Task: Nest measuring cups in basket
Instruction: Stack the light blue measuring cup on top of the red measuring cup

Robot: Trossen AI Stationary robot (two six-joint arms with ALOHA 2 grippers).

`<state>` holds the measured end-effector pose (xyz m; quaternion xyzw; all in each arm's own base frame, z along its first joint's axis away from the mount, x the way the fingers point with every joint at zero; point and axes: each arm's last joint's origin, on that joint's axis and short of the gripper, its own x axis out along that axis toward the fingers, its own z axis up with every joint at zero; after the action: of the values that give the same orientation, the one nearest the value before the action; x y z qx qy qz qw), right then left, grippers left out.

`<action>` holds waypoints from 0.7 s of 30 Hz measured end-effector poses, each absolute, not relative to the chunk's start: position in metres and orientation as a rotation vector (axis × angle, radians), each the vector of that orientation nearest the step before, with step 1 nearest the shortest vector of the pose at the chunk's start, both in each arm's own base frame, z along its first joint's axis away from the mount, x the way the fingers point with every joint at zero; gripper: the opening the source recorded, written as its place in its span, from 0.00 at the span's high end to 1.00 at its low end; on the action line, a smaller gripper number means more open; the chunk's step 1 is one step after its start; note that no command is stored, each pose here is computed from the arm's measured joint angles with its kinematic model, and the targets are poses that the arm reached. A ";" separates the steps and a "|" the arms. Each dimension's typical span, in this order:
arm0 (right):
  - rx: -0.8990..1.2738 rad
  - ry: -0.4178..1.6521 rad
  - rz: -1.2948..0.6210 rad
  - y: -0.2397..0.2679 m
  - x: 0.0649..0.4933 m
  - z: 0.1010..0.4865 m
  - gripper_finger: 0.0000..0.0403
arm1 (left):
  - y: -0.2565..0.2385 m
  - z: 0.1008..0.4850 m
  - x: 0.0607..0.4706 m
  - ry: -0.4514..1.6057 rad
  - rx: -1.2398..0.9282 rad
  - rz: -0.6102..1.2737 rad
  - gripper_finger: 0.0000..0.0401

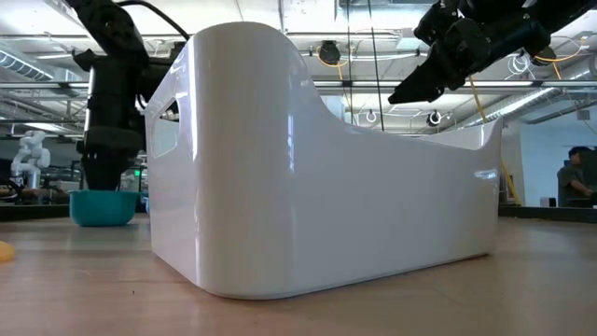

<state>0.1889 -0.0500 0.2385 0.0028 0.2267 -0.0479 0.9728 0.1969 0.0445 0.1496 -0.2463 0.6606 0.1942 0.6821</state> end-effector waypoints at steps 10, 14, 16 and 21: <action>0.009 0.472 -0.098 -0.050 0.188 0.237 0.47 | 0.065 0.206 0.229 1.285 -0.613 0.416 0.99; 0.020 0.496 -0.108 -0.051 0.187 0.235 0.47 | 0.076 0.247 0.250 1.152 -0.577 0.387 0.99; 0.032 0.516 -0.119 -0.053 0.185 0.233 0.47 | 0.080 0.262 0.259 1.105 -0.560 0.377 0.99; 0.068 0.600 -0.125 -0.053 0.181 0.226 0.47 | 0.088 0.283 0.283 1.050 -0.512 0.336 0.99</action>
<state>0.1807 -0.0528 0.2262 0.0332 0.2954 -0.0614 0.9528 0.2827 0.0883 0.2825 -0.2406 0.4934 0.1578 0.8208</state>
